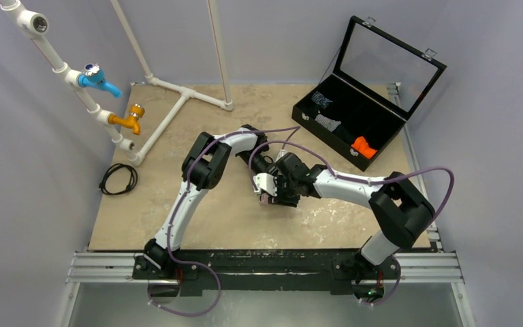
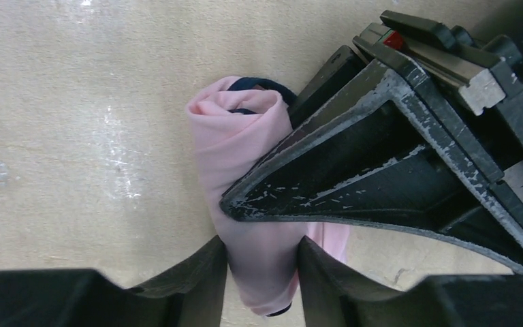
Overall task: Roll the underwear
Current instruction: Roll the underwear to the center of the board.
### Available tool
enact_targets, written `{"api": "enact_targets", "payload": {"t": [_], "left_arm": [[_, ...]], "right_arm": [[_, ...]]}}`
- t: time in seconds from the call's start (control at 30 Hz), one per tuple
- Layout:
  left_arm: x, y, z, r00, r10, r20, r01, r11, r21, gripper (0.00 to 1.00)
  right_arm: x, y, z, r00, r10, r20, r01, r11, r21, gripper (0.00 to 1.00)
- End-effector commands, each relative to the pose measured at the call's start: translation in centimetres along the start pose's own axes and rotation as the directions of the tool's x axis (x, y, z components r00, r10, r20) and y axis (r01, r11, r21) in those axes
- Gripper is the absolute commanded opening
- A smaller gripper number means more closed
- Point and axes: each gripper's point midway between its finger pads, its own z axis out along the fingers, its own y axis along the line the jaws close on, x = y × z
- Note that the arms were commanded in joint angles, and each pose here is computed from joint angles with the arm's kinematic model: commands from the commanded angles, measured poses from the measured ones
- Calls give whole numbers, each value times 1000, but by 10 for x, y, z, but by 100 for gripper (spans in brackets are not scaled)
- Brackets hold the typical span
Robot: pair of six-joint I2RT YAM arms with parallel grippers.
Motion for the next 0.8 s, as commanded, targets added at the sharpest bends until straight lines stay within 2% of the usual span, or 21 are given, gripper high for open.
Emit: {"api": "enact_targets", "payload": {"t": [0.0,0.03,0.13,0.23,0.4,0.67,0.77], "left_arm": [[-4,31,-3,998,57,-11,-58,995,-83,0],[-4,31,-4,998,55,-13,-56,995,-86,1],[-3,32,-5,999,41,-17,-43,995,-95,13],[-3,31,-6,999,31,-23,-34,994,-104,22],[-2,25,-13,998,49,-27,-52,989,-136,41],[-9,16,-39,995,95,10,-90,972,-217,58],[-11,17,-48,997,73,36,-63,972,-228,79]], "right_arm": [[-7,-1,7,1000,-20,4,20,1000,-16,34],[-5,1,9,1000,-14,-6,14,1000,-25,29],[2,10,11,999,4,-37,-7,997,-73,14],[9,23,12,998,16,-62,-24,991,-132,1],[20,45,11,994,35,-101,-57,973,-225,0],[28,64,2,990,67,-125,-100,954,-282,0],[31,68,-1,988,73,-136,-110,950,-293,0]]}}
